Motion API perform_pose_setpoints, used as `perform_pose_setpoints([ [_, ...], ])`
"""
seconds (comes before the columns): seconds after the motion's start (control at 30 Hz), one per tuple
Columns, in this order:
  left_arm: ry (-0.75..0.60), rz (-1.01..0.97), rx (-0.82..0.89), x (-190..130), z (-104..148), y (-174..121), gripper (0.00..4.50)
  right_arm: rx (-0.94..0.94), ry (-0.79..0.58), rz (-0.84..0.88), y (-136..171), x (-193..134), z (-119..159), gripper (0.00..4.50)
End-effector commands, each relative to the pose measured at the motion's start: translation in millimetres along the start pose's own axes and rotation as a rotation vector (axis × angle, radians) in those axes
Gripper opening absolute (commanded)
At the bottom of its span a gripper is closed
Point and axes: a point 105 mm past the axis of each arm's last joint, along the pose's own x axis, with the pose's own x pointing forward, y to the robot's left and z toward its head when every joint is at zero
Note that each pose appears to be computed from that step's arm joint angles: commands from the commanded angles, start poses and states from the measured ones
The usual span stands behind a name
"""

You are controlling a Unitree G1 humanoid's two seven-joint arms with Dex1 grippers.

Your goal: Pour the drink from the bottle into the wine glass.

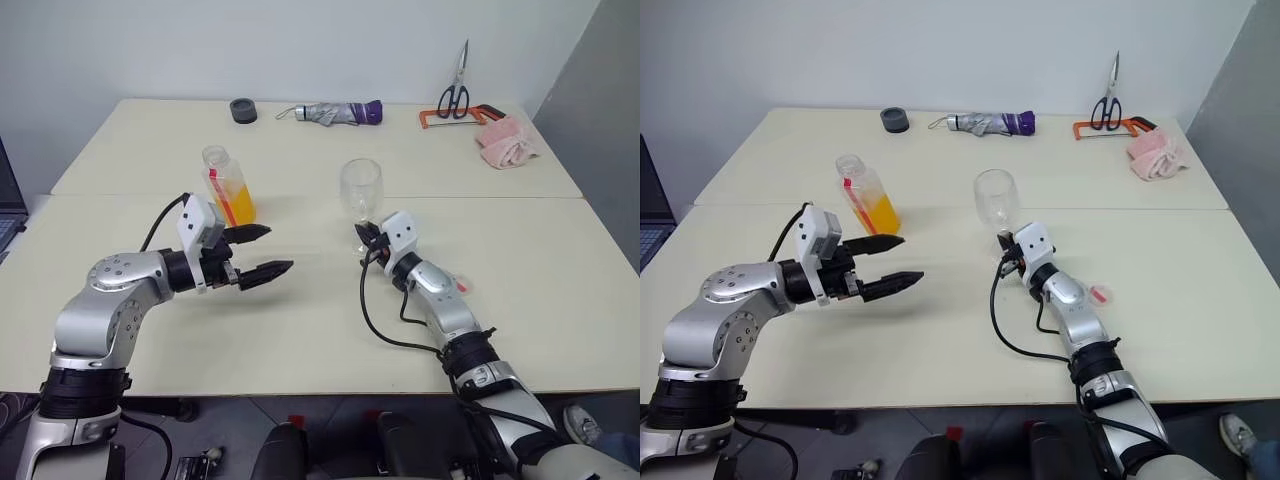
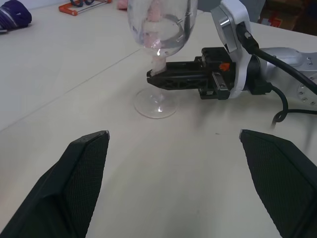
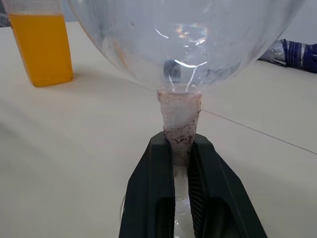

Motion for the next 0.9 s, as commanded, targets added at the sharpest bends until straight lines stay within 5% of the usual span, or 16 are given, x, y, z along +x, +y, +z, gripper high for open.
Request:
perform_pose_setpoints([
  [0.03,-0.063,0.003,0.078,-3.0,27.6,0.3,4.50,0.027,0.035,0.011,3.8,-1.4,-12.0,0.09],
  [0.6,-0.103,-0.001,0.139,-2.1,44.7,3.7,4.50,0.127,-0.078,0.197,45.0,14.8,17.0,0.09],
  [0.9,-0.096,0.005,0.149,-3.4,42.0,4.5,4.50,0.106,-0.009,0.210,48.3,14.4,1.8,0.09],
])
